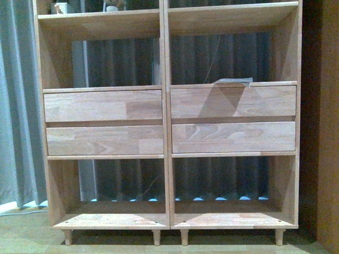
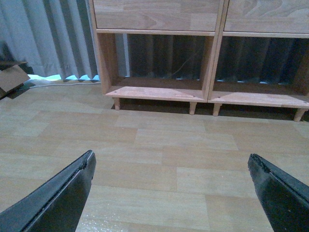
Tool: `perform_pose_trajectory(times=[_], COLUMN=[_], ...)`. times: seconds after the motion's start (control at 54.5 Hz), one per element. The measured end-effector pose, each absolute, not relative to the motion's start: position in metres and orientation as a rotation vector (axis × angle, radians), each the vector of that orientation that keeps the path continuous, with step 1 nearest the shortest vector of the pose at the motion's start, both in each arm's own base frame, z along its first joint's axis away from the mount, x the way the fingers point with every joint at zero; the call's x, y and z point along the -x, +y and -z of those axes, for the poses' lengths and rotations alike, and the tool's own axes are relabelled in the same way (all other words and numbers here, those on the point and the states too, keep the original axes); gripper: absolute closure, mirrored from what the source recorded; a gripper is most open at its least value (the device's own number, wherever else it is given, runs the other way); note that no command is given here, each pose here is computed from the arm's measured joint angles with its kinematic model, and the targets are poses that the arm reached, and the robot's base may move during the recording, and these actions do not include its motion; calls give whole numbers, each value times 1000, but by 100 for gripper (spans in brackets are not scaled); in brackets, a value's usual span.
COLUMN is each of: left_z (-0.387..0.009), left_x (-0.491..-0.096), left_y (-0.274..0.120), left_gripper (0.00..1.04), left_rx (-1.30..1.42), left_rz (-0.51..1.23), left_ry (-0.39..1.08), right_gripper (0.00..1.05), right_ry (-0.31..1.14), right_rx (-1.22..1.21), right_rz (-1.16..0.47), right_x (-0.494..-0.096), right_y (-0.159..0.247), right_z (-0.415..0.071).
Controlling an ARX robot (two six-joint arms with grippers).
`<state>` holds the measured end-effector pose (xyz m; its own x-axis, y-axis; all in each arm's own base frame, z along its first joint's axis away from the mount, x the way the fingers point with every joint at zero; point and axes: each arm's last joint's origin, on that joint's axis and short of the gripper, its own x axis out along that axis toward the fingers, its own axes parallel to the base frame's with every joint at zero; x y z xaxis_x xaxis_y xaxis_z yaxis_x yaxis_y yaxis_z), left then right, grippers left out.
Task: Organize books on shelf
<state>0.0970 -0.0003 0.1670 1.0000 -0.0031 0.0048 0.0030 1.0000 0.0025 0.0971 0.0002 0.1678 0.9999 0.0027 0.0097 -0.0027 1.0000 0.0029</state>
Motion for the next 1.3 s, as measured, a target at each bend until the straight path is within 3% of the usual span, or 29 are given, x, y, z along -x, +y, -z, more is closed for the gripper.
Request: perform_pose_trajectory(times=[1.302], left_z=[-167], left_x=[-97], left_y=[0], left_gripper=[7], left_rx=[-2], left_rz=[3], left_ry=[-5], right_gripper=[7], right_ry=[-10], right_rx=[-3], right_rz=[-3], right_x=[-97], right_y=[0], right_z=[-168])
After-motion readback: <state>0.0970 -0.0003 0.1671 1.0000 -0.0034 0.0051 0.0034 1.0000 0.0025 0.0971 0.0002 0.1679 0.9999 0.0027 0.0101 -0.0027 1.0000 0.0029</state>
